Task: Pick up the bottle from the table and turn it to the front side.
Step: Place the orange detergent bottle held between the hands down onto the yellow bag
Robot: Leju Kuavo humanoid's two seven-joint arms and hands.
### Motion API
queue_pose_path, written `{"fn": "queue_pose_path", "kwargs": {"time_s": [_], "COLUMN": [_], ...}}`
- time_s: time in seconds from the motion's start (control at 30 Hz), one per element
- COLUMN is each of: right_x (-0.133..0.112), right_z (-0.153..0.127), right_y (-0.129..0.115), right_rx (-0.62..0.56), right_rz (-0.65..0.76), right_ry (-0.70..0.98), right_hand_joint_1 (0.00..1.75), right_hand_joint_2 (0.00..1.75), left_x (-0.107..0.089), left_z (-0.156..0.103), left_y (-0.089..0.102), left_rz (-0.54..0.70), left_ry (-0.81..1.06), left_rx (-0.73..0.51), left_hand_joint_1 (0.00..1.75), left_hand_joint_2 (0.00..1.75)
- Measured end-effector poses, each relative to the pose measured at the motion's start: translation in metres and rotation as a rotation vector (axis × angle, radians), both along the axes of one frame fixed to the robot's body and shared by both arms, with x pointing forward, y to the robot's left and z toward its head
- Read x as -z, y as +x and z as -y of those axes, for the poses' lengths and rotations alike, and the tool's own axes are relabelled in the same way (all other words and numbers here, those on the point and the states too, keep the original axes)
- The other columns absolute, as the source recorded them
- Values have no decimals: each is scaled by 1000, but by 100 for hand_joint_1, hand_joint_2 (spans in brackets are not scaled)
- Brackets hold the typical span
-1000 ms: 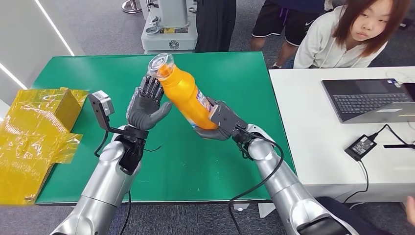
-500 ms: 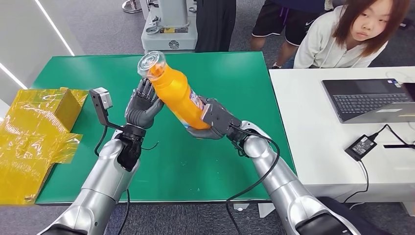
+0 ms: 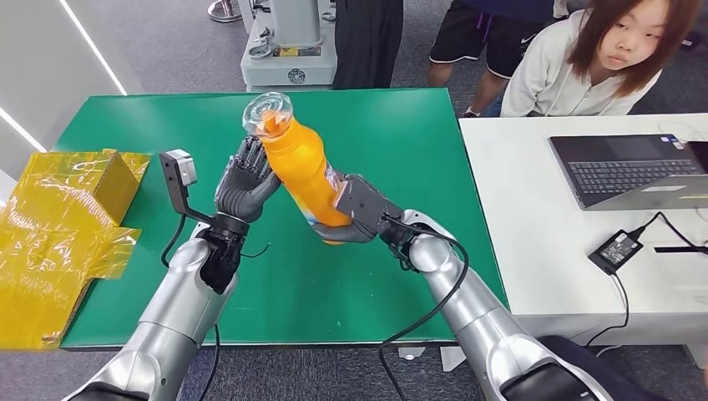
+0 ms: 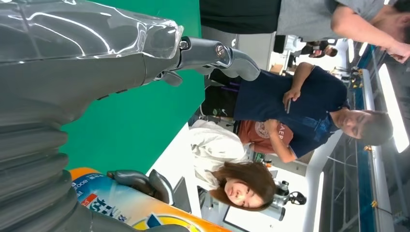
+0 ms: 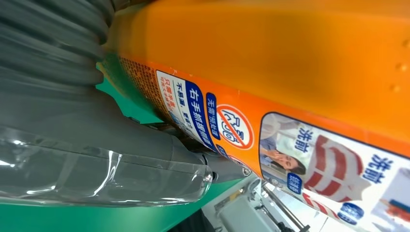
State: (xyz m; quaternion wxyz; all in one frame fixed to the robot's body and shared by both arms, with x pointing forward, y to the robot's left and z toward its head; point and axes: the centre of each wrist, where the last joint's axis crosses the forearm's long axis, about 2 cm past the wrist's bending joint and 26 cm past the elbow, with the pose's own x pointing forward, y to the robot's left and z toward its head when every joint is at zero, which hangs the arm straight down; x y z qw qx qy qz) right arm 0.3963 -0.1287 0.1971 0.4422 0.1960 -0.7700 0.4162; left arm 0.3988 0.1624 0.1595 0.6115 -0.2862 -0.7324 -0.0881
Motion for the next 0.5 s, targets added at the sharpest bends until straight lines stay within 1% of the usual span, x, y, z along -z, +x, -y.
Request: {"fn": "queue_pose_path", "kwargs": {"time_s": [0.17,0.33,0.5], "right_x": [9,12,16], "right_z": [8,25,43], "right_y": [3,6,6], "right_rx": [44,105,161], "right_rz": [-9,-9,-19], "right_ry": [49,116,143], "right_hand_joint_1": [175,175,175], "right_hand_joint_2": [175,175,175], "left_x": [-1,3,3], "left_z": [-3,-13,-18], "left_y": [-4,-5,-5], "left_rz": [48,68,86], "left_ry": [9,18,23], "left_rx": [-42,-110,-122], "left_hand_joint_1": [0,0,0], "left_hand_joint_2": [175,175,175]}}
